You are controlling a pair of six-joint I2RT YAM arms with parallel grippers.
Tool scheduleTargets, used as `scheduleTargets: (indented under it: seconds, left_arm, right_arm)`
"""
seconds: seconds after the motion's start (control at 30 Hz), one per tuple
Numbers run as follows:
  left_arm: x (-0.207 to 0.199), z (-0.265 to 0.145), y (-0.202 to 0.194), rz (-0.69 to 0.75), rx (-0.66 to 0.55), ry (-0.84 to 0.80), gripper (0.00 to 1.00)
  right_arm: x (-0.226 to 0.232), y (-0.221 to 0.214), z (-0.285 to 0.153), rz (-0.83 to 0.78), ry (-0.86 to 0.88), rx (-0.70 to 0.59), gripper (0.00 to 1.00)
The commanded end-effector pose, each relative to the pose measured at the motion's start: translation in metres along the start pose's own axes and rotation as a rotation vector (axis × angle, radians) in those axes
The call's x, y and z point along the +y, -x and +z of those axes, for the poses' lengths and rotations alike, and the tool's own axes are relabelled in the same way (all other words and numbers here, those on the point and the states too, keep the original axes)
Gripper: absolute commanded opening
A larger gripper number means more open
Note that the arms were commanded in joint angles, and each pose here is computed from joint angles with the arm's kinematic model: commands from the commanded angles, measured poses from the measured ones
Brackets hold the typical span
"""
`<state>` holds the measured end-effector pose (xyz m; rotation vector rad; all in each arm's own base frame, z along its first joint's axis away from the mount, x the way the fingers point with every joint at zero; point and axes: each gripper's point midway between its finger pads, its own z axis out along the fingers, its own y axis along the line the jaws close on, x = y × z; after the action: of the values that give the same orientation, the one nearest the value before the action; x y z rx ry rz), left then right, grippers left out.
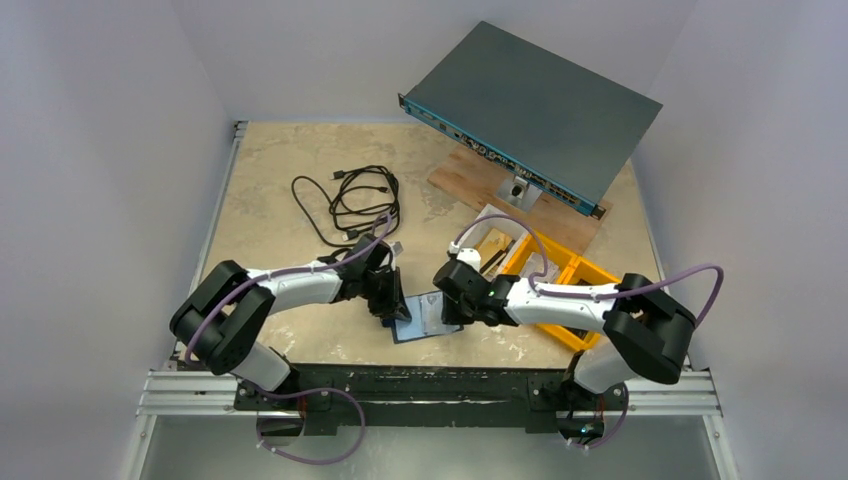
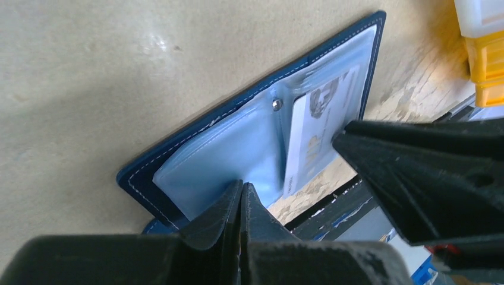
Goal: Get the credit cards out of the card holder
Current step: Remove the credit card from the card holder.
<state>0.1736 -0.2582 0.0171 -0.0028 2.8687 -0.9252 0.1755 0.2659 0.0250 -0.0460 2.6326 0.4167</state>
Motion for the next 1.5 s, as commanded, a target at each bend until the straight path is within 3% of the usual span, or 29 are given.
scheduleTargets:
  seconds: [0.0, 0.2, 0.5, 0.8, 1.13, 1.47]
  left_arm:
    - [0.025, -0.004, 0.007, 0.017, -0.040, 0.082, 0.00]
    - [0.008, -0.012, 0.013, 0.047, -0.047, 0.029, 0.01]
    - [-0.032, -0.034, 0.021, 0.061, -0.082, -0.116, 0.10]
    - [-0.041, -0.026, 0.018, 0.037, -0.046, -0.180, 0.12]
    - [-0.031, -0.008, 0.017, 0.007, -0.027, -0.164, 0.14]
    - [0.000, 0.013, 0.010, -0.027, 0.005, -0.056, 0.00]
  right_arm:
    - [0.028, 0.004, -0.004, 0.022, 0.049, -0.013, 0.18]
    - [0.029, 0.013, -0.014, 0.035, 0.043, -0.036, 0.21]
    - [0.029, 0.011, -0.007, 0.021, 0.022, -0.023, 0.20]
    - [0.015, 0.020, -0.009, 0.036, -0.031, -0.054, 0.27]
    - [0.020, 0.015, 0.001, 0.029, -0.025, -0.025, 0.11]
    - [0.025, 0.012, 0.008, 0.025, -0.011, -0.010, 0.05]
